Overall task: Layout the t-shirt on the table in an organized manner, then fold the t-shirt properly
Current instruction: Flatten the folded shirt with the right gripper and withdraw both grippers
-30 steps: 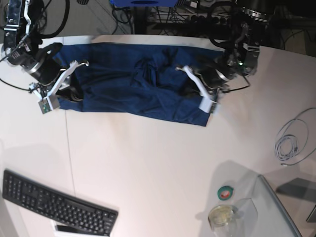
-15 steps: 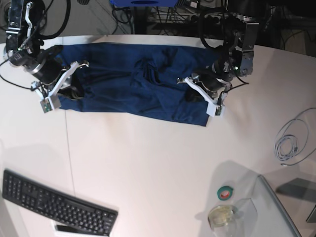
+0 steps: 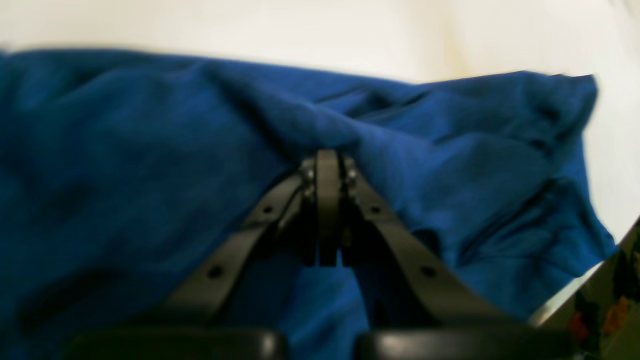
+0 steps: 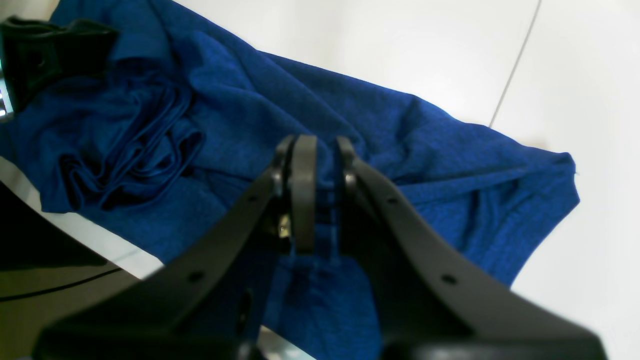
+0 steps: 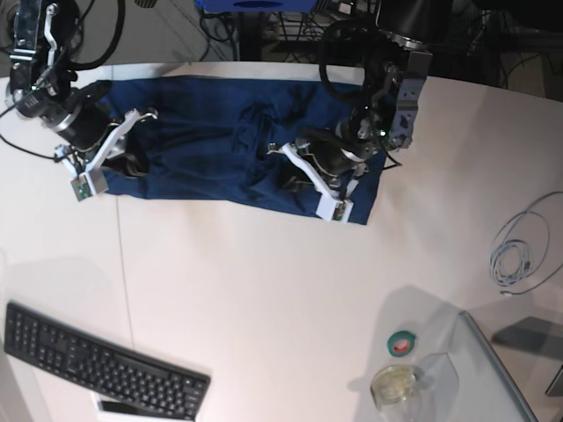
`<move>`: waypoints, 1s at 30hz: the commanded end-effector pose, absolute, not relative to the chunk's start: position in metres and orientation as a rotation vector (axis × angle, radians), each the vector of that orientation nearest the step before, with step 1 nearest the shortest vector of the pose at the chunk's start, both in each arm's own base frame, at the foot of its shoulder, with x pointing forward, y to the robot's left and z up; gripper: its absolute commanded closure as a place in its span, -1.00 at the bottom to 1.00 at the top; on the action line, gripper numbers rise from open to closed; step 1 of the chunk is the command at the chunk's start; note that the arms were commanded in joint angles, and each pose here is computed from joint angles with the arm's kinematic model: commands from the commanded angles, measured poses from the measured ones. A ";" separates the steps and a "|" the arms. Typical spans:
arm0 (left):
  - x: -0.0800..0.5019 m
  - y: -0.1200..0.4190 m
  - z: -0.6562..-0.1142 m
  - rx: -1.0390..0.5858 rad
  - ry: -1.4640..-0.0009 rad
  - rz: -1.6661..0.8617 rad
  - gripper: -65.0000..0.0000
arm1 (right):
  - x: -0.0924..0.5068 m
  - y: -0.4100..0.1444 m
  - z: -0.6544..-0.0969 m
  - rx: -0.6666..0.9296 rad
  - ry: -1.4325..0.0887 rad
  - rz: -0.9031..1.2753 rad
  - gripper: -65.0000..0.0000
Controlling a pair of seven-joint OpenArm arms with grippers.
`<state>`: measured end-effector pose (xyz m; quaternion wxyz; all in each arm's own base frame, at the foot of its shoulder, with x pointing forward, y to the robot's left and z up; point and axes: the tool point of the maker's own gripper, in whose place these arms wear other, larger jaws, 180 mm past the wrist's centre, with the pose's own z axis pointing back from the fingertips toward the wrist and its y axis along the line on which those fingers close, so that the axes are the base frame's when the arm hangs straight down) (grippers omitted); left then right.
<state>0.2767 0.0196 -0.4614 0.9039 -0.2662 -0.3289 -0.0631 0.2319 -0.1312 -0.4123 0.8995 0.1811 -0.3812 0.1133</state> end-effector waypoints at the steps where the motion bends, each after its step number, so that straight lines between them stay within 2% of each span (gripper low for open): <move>1: 0.293 0.009 -0.443 -0.585 -0.739 -0.135 1.00 | 0.240 -0.132 -0.401 0.385 -0.837 0.239 0.81; 12: 0.321 -0.071 -0.423 -0.710 -0.735 -0.204 1.00 | 0.242 -0.131 -0.399 0.384 -0.845 0.241 0.81; 17: 0.333 -0.068 -0.386 -0.726 -0.846 -0.216 1.00 | 0.241 -0.126 -0.392 0.384 -0.856 0.269 0.81; 21: 0.331 -0.011 -0.372 -0.630 -0.931 -0.215 1.00 | 0.232 -0.080 -0.378 0.464 -0.865 0.377 0.83; 23: 0.328 0.030 -0.375 -0.552 -0.948 -0.191 1.00 | 0.224 -0.057 -0.376 0.498 -0.829 0.445 0.94; 25: 0.320 0.072 -0.386 -0.466 -0.934 -0.165 1.00 | 0.221 -0.034 -0.377 0.531 -0.789 0.508 1.00; 30: 0.284 0.187 -0.416 -0.252 -0.853 -0.063 1.00 | 0.206 0.016 -0.377 0.609 -0.716 0.670 1.00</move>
